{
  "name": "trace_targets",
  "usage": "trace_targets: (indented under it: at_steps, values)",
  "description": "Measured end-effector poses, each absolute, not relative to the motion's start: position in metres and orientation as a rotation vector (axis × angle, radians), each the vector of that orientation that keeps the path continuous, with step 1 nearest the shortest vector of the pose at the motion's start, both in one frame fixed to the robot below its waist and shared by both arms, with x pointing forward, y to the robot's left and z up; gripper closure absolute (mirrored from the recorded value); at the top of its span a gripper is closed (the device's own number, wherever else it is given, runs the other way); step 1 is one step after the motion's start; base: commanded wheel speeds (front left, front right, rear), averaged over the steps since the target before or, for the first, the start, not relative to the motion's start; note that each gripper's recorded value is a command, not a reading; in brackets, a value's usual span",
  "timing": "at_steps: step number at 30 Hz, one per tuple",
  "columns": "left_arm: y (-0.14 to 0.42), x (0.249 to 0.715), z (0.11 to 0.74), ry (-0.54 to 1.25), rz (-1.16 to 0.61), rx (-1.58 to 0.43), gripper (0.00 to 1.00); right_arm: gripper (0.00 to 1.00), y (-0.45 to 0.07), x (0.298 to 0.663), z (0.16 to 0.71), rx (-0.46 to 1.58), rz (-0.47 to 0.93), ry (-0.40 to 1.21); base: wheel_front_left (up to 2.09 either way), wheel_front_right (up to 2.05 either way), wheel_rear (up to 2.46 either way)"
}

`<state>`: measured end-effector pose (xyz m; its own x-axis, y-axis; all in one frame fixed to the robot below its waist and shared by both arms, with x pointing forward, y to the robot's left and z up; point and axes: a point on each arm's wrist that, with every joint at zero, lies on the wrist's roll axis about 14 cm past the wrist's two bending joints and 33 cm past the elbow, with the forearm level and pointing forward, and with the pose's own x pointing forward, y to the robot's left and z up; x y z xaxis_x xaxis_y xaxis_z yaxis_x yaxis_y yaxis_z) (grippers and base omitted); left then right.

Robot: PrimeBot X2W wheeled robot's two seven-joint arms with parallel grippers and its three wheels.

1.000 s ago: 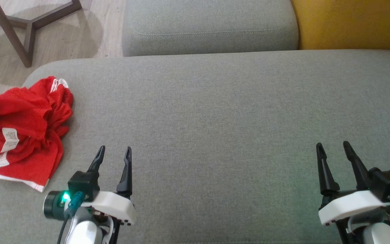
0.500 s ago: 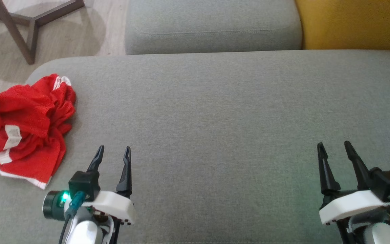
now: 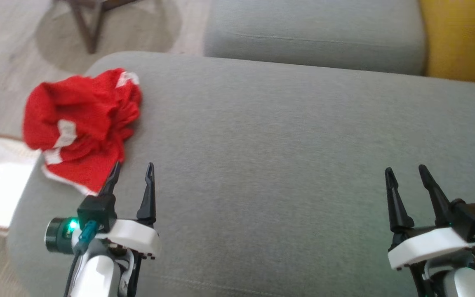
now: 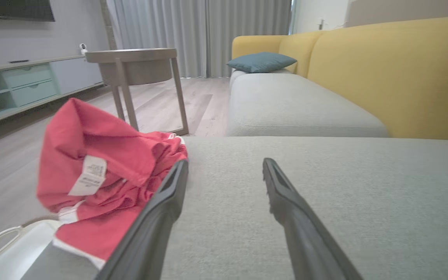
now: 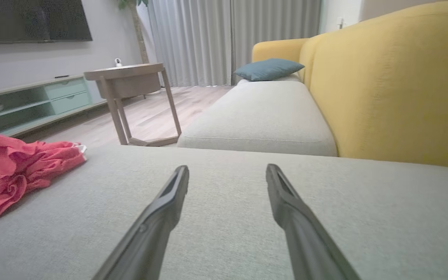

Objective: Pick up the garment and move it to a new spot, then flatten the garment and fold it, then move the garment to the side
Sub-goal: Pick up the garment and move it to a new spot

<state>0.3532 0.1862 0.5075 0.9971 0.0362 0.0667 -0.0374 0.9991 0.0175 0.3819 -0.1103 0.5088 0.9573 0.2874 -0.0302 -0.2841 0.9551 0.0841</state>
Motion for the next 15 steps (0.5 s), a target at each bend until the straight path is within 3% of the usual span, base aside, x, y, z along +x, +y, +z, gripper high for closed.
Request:
trace_targets:
  at_steps: [15]
  values:
    - [0.259, 0.308, 0.51, -0.073, 0.276, 0.028, 0.0, 0.0, -0.031, 0.393, 0.516, 0.073, 0.518, 0.04, 0.0, 0.0, 0.0]
